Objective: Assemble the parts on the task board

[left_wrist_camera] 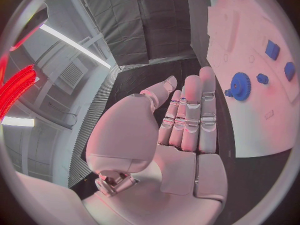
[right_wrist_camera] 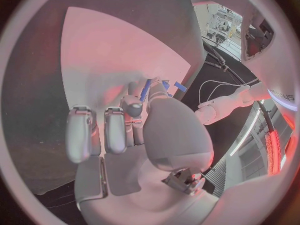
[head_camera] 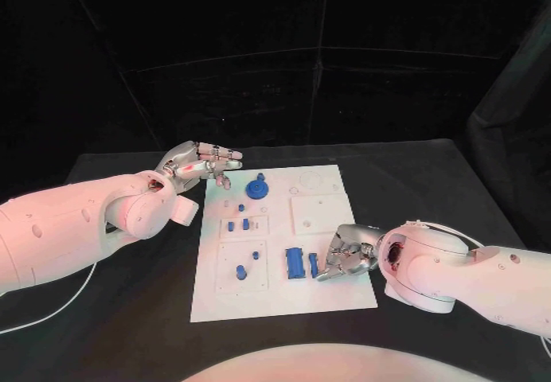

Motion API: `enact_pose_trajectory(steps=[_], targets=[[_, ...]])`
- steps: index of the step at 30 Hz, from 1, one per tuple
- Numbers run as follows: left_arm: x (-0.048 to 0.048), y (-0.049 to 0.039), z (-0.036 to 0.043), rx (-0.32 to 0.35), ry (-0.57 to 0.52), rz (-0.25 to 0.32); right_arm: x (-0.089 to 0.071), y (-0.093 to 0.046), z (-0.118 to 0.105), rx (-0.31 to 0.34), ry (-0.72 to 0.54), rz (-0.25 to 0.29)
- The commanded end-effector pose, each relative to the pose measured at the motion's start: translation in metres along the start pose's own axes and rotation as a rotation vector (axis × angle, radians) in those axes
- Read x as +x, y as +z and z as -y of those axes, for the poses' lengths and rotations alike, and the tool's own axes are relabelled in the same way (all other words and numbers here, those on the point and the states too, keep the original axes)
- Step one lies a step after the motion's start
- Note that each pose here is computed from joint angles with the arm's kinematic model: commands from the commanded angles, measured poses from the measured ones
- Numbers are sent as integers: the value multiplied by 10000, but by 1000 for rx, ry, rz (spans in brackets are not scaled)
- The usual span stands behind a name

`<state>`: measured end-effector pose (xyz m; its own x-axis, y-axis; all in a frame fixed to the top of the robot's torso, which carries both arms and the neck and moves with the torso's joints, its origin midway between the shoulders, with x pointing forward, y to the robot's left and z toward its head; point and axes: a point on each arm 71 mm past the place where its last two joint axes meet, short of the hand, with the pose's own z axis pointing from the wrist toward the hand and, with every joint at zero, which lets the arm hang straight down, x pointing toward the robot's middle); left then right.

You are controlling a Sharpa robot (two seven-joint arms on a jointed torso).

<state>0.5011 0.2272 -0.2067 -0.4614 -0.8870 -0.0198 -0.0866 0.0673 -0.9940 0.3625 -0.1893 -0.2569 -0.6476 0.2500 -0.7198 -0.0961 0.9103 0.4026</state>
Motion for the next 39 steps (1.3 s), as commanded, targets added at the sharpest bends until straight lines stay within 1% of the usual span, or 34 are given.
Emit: enact_pose_trajectory(steps=[1,4,6,8,9,10,12,13,15,16,17,20,24,28,33,34,35,39], targets=[[12,5,8,3,-6,-11,-21,-54,2,-51,106,6],[14,5,10,7,-6,-11,-80,-86,48,-87,194,17],[18,3,15,14,-8,-14,-203,-80,91,-129,277,48],[21,2,22,26,-12,-19,-357,-57,133,-185,380,91],[21,2,24,30,-16,-19,-405,-49,147,-205,416,107],[19,3,28,36,-24,-18,-489,-35,168,-243,478,142],[7,6,37,51,-46,-9,-654,7,206,-324,597,231],[1,8,38,56,-52,-5,-701,24,221,-344,626,257],[-24,15,39,68,-68,9,-834,87,273,-385,687,326],[-57,28,39,78,-86,30,-956,167,330,-412,729,382],[-71,35,38,82,-93,38,-997,200,354,-419,742,401],[-140,70,30,98,-123,78,-1152,365,461,-437,806,462],[-231,125,-3,116,-140,141,-1271,569,520,-460,862,497],[-303,175,-52,133,-135,200,-1330,741,510,-481,898,511],[-332,233,-93,149,-130,247,-1371,889,492,-492,915,520],[-333,243,-99,150,-130,253,-1377,912,492,-492,916,521],[-285,241,-133,94,-113,190,-1334,909,499,-429,858,510],[-255,231,-143,94,-112,199,-1313,896,470,-430,874,520]])
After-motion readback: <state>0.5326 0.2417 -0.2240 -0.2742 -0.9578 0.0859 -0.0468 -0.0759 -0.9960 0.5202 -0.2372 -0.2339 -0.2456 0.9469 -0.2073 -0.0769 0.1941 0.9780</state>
